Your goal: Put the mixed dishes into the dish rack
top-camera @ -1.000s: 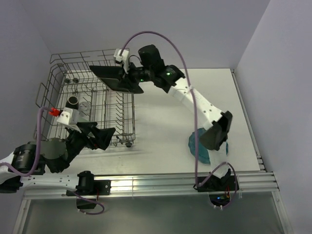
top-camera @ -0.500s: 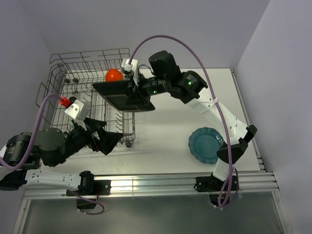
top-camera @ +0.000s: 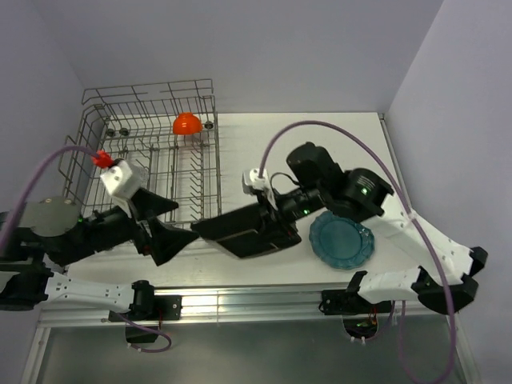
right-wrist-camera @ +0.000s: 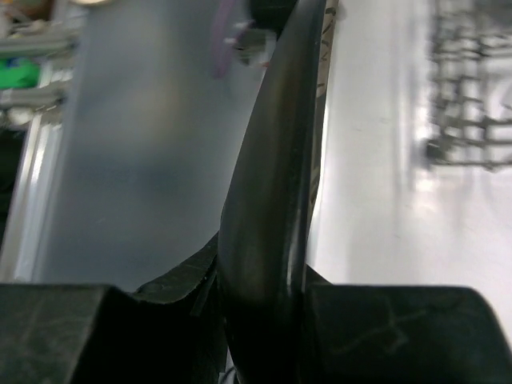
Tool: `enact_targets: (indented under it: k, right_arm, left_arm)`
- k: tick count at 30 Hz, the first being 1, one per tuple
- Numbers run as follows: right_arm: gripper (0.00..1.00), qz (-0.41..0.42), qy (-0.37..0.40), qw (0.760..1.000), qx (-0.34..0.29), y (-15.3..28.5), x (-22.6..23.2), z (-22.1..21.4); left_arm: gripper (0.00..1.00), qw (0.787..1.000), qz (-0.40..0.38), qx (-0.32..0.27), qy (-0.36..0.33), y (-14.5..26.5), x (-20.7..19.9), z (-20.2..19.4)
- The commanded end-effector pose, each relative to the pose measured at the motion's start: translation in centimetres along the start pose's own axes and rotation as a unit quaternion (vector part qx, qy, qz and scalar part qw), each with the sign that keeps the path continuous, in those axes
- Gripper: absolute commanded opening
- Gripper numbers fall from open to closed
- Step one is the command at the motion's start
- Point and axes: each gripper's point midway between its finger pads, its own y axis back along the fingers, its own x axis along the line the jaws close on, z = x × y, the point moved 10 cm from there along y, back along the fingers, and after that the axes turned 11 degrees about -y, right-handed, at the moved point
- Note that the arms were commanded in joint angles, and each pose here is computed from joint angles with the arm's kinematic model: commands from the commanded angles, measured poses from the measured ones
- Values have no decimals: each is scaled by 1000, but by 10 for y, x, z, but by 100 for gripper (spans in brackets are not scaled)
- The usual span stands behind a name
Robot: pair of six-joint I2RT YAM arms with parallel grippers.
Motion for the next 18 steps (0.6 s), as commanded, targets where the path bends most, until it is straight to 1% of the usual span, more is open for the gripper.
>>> enact_targets:
  k: [1, 3, 5, 8, 10, 12, 13, 18]
  right_arm:
    - [0, 96, 81, 989, -76, 12, 35, 9]
    - [0, 122, 86, 986, -71, 12, 43, 0]
    - [0, 146, 95, 982, -71, 14, 52, -6]
    - [0, 153, 88, 983, -59, 12, 53, -14]
    - [0, 152, 82, 984, -49, 9, 52, -19]
    - [0, 154, 80, 984, -45, 8, 51, -21]
    - [0, 160, 82, 983, -44, 7, 53, -21]
    - [0, 194, 95, 975, -53, 10, 66, -17]
  left_arm:
    - [99, 994, -64, 80, -49, -19, -19, -20]
    - [99, 987, -114, 100, -56, -26, -29, -31]
    - [99, 982, -142, 109, -58, -32, -36, -38]
    - [99, 972, -188, 127, -58, -37, -45, -48]
    - [99, 966, -215, 128, -57, -40, -51, -50]
    - [99, 965, -227, 122, -57, -43, -54, -51]
    - [99, 961, -242, 123, -56, -43, -57, -51]
    - [99, 953, -263, 136, -60, -53, -65, -56]
